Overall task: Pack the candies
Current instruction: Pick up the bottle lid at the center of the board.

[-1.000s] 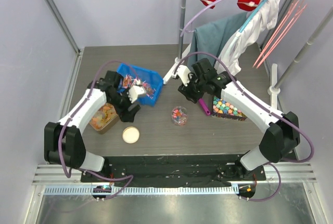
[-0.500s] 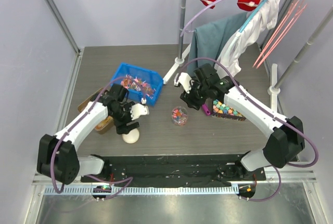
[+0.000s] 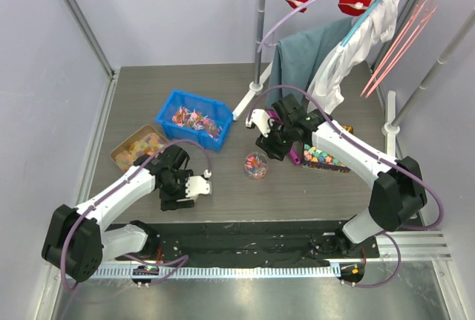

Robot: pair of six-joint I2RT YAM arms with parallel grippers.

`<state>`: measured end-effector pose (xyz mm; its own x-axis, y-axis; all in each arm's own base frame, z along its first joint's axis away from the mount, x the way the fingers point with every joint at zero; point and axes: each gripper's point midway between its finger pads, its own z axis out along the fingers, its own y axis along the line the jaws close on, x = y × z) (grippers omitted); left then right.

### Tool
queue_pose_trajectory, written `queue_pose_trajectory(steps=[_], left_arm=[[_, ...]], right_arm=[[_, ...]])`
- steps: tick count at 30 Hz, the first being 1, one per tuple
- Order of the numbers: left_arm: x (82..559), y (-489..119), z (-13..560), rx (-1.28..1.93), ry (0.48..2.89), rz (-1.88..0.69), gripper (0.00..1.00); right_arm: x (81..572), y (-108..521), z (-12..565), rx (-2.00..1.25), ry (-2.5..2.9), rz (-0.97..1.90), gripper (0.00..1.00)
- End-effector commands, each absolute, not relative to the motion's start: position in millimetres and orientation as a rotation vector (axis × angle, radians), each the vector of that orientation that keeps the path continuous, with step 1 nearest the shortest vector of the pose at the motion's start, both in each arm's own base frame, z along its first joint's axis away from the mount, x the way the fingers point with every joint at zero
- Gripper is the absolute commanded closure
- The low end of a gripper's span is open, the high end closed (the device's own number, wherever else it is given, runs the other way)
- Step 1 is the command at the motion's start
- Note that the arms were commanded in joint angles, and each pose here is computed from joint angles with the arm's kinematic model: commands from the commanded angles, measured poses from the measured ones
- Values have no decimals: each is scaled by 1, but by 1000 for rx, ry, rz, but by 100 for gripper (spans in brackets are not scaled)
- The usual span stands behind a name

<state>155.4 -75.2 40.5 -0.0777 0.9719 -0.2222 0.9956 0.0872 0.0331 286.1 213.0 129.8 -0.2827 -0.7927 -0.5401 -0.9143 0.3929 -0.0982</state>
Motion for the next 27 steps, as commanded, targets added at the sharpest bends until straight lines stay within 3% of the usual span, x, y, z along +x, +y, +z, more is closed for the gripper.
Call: queue_pose_trajectory(steps=[1, 19, 27], left_arm=[[172, -80, 37, 1971, 2105, -102, 31], [170, -86, 15, 2155, 2002, 1, 38], [171, -88, 9, 2153, 1983, 34, 50]], right_arm=[[292, 217, 147, -1416, 2089, 311, 46], [291, 212, 141, -1427, 2102, 293, 45], [290, 211, 141, -1426, 2106, 296, 46]])
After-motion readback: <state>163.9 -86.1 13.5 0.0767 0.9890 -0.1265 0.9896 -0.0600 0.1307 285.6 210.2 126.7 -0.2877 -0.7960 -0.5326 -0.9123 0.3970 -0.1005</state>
